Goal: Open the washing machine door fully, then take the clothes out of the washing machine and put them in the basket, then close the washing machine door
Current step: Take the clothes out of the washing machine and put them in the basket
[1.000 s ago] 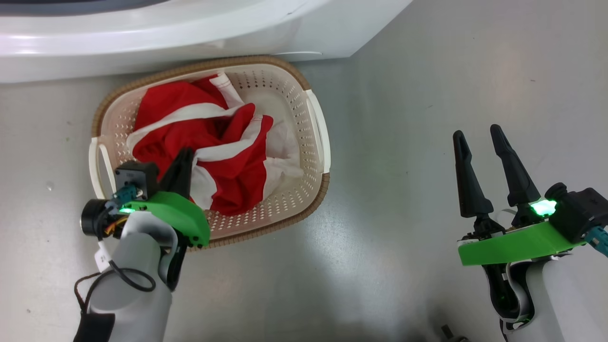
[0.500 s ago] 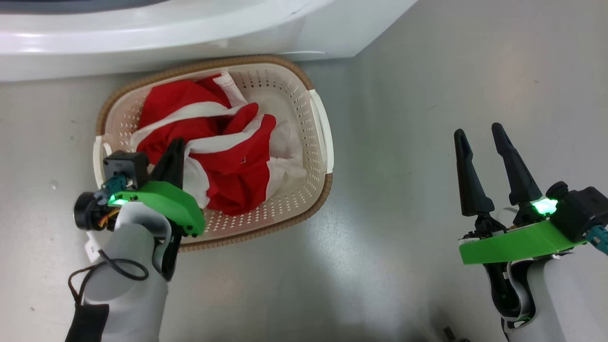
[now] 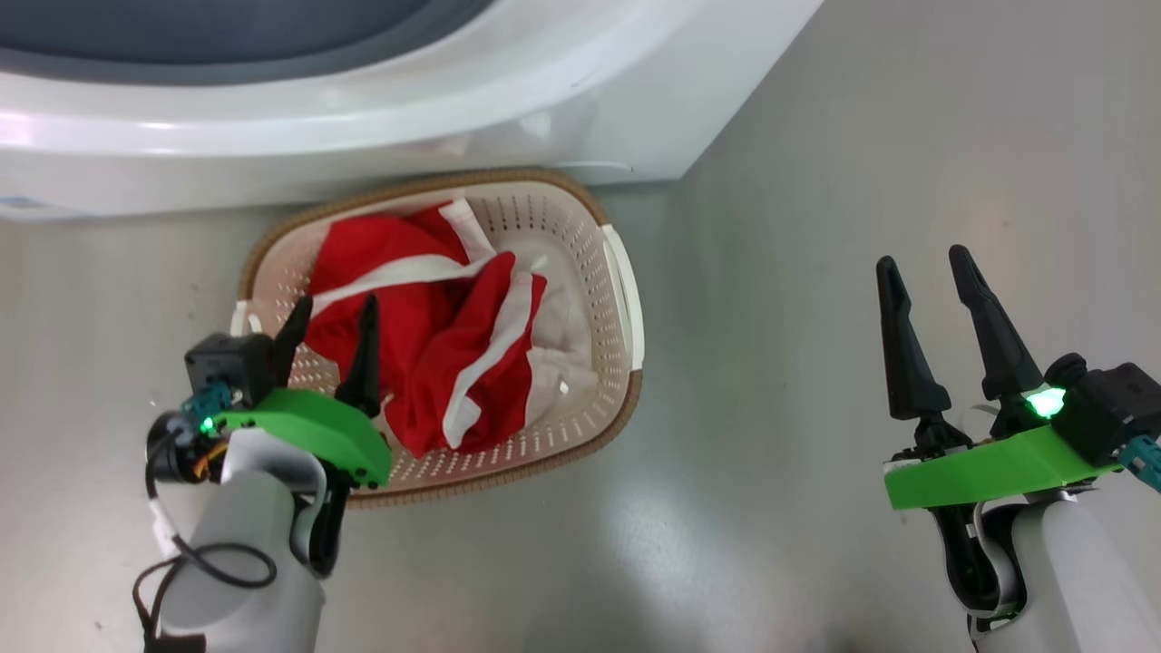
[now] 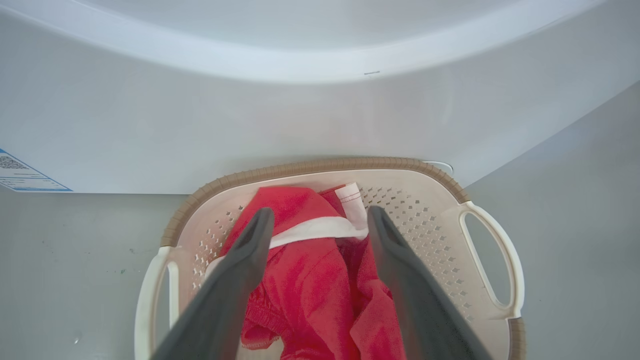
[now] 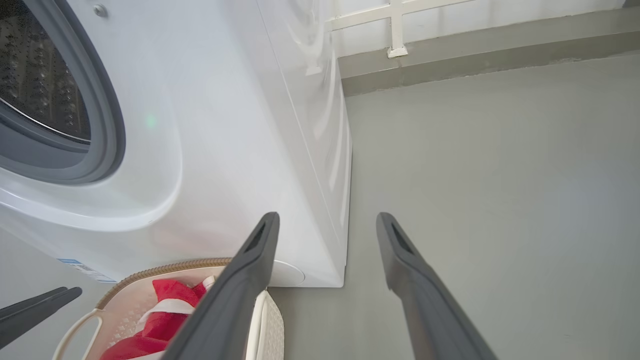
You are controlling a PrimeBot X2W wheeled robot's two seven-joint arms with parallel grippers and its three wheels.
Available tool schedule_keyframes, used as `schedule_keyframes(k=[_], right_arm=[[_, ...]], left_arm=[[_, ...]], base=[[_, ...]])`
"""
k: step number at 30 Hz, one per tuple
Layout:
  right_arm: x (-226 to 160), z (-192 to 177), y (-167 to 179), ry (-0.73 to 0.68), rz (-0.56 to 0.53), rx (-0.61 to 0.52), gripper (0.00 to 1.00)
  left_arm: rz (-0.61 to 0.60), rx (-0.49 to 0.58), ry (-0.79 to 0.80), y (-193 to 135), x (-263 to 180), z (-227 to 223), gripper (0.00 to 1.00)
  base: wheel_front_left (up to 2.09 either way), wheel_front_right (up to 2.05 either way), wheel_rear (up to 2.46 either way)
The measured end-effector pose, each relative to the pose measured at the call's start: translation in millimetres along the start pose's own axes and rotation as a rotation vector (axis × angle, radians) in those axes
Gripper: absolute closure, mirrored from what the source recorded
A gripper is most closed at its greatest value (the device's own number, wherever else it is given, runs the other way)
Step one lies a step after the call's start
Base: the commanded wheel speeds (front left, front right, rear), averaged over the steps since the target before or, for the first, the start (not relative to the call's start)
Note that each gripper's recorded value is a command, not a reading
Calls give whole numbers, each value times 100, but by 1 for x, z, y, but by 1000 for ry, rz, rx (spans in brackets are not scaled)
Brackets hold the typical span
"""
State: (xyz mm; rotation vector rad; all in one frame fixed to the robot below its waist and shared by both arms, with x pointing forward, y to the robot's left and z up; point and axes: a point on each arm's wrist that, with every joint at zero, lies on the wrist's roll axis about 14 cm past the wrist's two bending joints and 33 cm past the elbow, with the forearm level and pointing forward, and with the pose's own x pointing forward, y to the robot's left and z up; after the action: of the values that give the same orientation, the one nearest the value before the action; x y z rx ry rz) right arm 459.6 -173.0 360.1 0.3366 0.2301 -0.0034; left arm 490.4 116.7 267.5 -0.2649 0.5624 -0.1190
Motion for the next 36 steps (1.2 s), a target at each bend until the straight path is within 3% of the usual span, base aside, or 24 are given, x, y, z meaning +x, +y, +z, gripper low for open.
schedule_keyframes(k=[23,36], right_arm=[[-54,49,15,-99,18,1,0],[-84,57,19,-120,25,1,0]], left_arm=[[14,16,-296,-4,-92,86,0],[10,33,-398,-8,-138,104,0]], base=[[0,0,0],[0,0,0]])
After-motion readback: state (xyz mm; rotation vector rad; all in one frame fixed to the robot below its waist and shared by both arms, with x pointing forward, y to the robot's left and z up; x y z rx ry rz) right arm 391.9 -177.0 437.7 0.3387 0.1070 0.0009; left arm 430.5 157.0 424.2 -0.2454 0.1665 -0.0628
